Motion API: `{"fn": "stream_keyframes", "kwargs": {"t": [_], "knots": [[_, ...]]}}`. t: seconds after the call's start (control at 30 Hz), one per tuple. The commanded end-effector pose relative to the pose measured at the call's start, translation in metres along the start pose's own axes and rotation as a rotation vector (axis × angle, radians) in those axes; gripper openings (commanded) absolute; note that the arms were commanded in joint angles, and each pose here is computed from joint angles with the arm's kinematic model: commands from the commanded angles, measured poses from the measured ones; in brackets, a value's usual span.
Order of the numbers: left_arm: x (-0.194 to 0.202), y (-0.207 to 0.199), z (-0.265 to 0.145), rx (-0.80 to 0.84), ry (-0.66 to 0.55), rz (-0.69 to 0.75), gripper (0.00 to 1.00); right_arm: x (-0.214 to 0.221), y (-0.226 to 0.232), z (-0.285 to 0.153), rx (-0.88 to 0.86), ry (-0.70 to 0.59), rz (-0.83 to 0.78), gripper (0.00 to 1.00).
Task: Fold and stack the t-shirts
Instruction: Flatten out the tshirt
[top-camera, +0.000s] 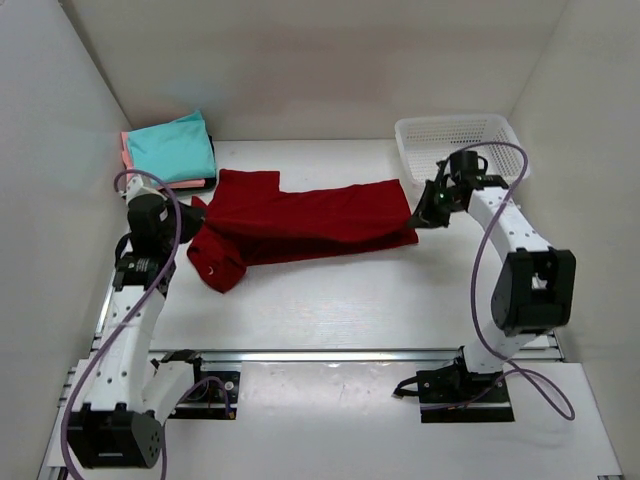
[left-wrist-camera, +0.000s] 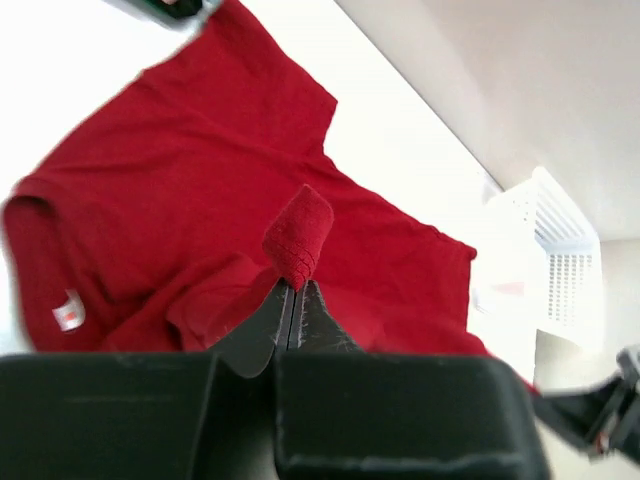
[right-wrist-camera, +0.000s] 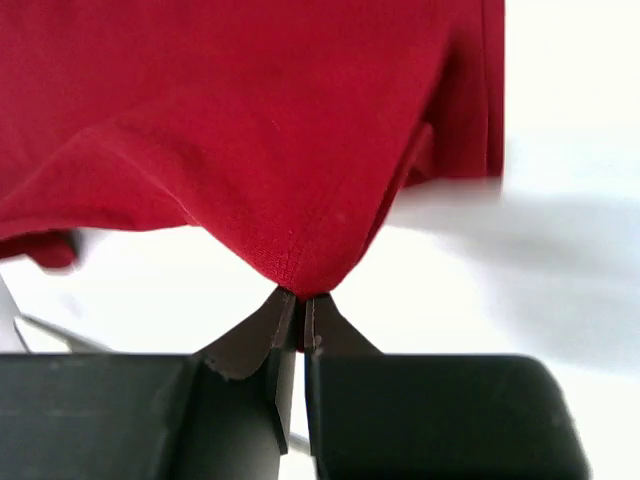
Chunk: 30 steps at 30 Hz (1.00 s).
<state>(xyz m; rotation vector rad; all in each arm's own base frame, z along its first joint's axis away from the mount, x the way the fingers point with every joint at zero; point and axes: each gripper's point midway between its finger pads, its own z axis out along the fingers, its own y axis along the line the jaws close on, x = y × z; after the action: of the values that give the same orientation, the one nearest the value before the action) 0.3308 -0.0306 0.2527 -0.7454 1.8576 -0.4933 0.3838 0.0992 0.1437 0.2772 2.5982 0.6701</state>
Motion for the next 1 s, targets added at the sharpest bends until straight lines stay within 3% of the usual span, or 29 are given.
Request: {"fn": "stream_keyframes", "kwargs": {"t": [0.0,0.07,0.2,0.4,0.57,0.73,0.97], "knots": [[-0.018,0.006,-0.035,-0.010,-0.052,0.025,0.00,0.011,0.015,-0.051,-0.043,-0.101,-0.034,0.00],[-0.026,-0.007,-0.062,0.020,-0.072,0.068,0.00,0.029,0.015,-0.073,-0.041,-0.123,-0.026,0.00],[0.006,0.005,-0.097,-0.016,0.029,0.076,0.00,0.080,0.006,-0.097,-0.049,-0.113,0.021,0.00],[0.087,0.056,-0.139,-0.095,0.237,-0.018,0.00,0.166,-0.012,-0.092,-0.012,0.073,0.121,0.00],[0.125,0.078,-0.165,-0.141,0.340,-0.117,0.00,0.228,-0.021,-0.086,0.009,0.236,0.172,0.00],[0.145,0.101,-0.171,-0.208,0.396,-0.102,0.00,0.257,-0.038,-0.081,0.040,0.260,0.228,0.00],[0.158,0.117,-0.161,-0.287,0.458,-0.049,0.00,0.255,-0.064,-0.075,0.142,0.271,0.236,0.00]]}}
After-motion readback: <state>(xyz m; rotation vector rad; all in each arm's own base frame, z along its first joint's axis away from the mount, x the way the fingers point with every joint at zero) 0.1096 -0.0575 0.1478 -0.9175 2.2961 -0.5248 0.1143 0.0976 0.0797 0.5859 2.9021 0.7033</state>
